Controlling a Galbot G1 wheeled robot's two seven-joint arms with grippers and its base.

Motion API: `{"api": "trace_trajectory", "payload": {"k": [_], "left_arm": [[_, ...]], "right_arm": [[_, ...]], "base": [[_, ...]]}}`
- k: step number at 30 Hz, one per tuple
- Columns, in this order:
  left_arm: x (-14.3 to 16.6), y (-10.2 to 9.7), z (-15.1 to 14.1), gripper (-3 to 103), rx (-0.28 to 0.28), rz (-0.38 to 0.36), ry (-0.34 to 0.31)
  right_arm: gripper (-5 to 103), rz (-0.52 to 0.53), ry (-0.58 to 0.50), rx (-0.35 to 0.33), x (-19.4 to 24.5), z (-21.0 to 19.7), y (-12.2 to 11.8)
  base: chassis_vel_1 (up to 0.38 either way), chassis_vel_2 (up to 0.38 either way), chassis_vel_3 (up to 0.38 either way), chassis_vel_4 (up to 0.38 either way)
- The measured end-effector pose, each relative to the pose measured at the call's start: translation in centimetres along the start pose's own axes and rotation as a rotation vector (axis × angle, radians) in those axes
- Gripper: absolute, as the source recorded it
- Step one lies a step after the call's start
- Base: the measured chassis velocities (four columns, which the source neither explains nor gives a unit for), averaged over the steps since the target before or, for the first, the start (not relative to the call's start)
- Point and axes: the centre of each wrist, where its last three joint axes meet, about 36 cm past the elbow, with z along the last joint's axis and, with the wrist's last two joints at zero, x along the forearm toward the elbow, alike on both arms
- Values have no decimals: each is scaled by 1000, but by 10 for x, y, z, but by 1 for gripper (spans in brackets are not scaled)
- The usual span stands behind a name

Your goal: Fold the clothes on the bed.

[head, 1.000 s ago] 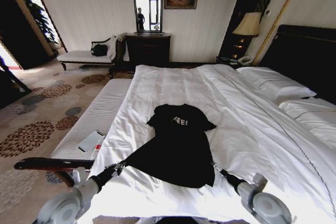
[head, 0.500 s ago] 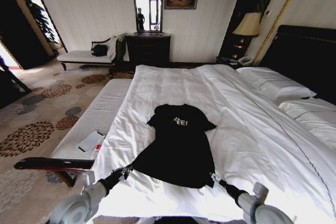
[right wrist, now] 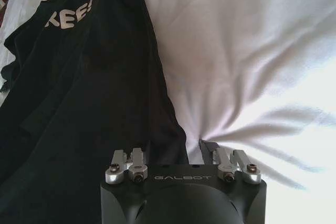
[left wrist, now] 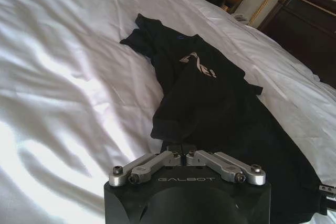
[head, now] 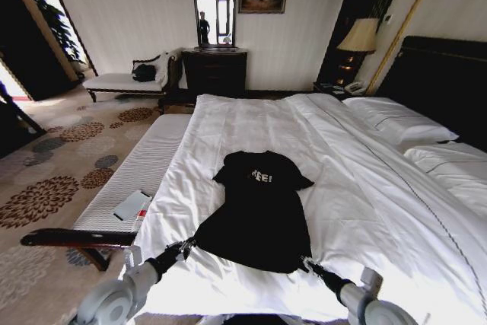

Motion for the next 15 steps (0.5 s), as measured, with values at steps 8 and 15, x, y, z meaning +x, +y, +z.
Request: {"api": "trace_trajectory", "payload": {"k": [8,15], "left_arm": [[-2,-3,6,0,-10,5,11],[-2,-3,8,0,-12,2,12]], "right_arm": [[23,5,-10,4,2,-3,-2],[3,9,-22,8,4,-4,-1]], "base": [[0,0,0,0],[0,0,0,0]]}}
